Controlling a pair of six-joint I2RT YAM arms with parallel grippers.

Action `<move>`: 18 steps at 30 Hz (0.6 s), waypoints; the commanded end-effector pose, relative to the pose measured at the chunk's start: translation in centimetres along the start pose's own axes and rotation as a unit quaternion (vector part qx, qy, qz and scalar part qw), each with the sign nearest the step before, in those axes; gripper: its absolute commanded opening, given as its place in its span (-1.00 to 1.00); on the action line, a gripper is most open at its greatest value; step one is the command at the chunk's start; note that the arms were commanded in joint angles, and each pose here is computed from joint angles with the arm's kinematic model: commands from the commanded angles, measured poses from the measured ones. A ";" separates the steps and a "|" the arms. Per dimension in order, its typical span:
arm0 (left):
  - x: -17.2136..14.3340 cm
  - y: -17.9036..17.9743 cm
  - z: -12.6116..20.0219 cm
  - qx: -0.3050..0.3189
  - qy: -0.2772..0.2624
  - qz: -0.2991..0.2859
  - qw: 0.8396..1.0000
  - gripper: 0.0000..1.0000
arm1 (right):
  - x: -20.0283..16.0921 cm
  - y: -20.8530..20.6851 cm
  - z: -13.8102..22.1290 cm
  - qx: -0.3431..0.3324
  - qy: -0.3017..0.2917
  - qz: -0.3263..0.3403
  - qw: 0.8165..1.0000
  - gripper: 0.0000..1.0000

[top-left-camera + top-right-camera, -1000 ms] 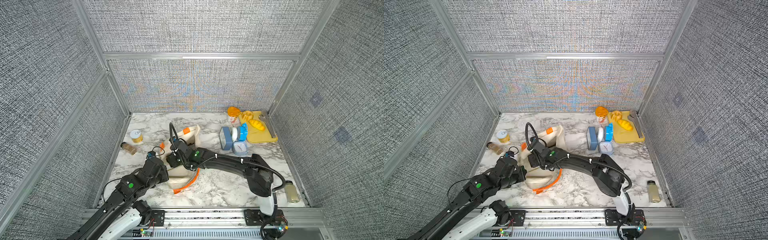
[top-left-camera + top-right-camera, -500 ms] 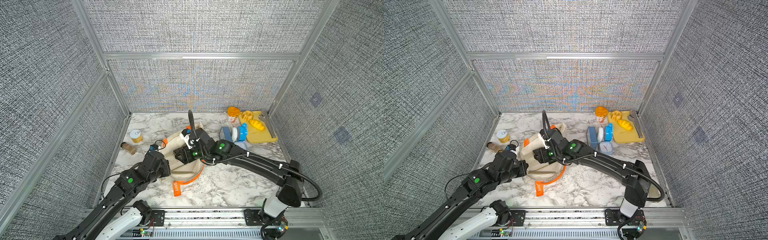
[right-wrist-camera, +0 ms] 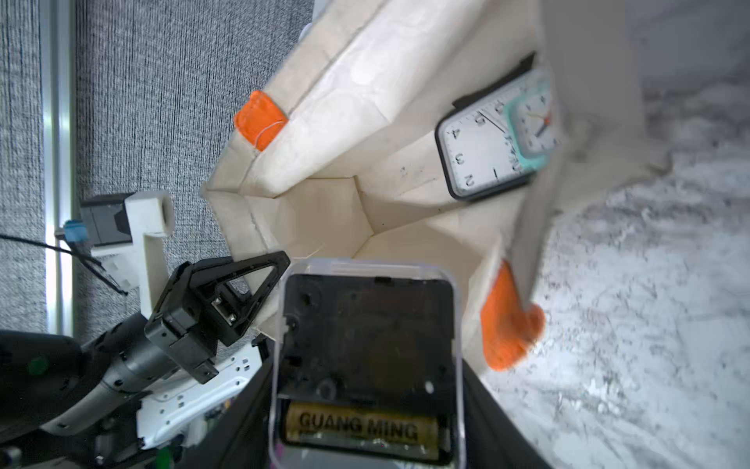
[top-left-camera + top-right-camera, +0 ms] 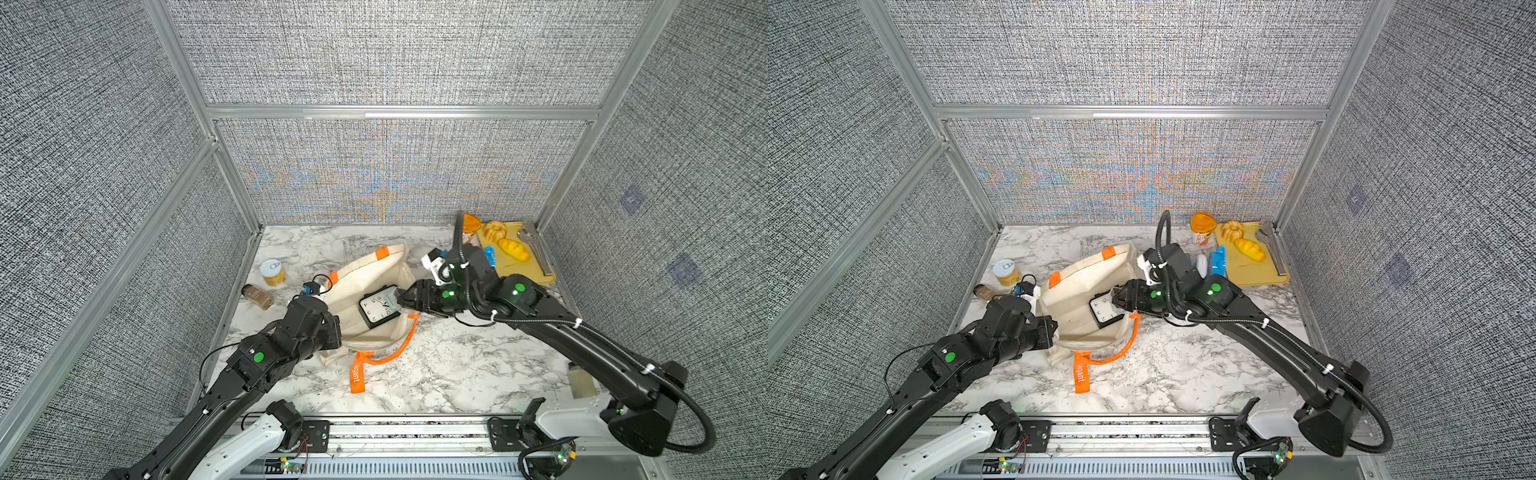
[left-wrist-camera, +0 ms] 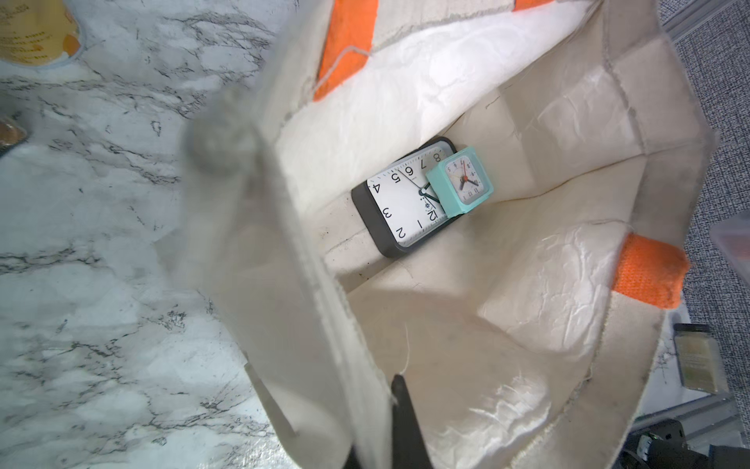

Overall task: Take the alarm clock out of the canvas bag
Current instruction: Pick up the alarm from the canvas bag, then place the alarm at the center of the board.

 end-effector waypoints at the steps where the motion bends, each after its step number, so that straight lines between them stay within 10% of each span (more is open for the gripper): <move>1: 1.1 -1.0 0.1 -0.021 -0.030 -0.010 0.999 -1.00 | -1.3 -2.4 1.6 -0.021 -0.009 -0.146 0.989 -0.04; 9: 1.0 -1.0 -0.4 -0.026 -0.030 -0.014 0.999 -1.00 | -5.2 -9.9 4.4 -0.088 -0.048 -0.350 0.931 -0.04; 18: 0.9 -0.9 -0.6 -0.022 -0.029 -0.016 0.999 -1.00 | -5.5 -14.8 4.6 -0.159 -0.066 -0.350 0.921 -0.04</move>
Point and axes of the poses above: each gripper's point midway between its finger pads, its own z axis back along the fingers, its own y axis along the line the jaws close on, x = y × z, the point moved 4 cm from there along z, back along the fingers, and after that the axes turned 14 degrees about z, right-handed, at the moved point
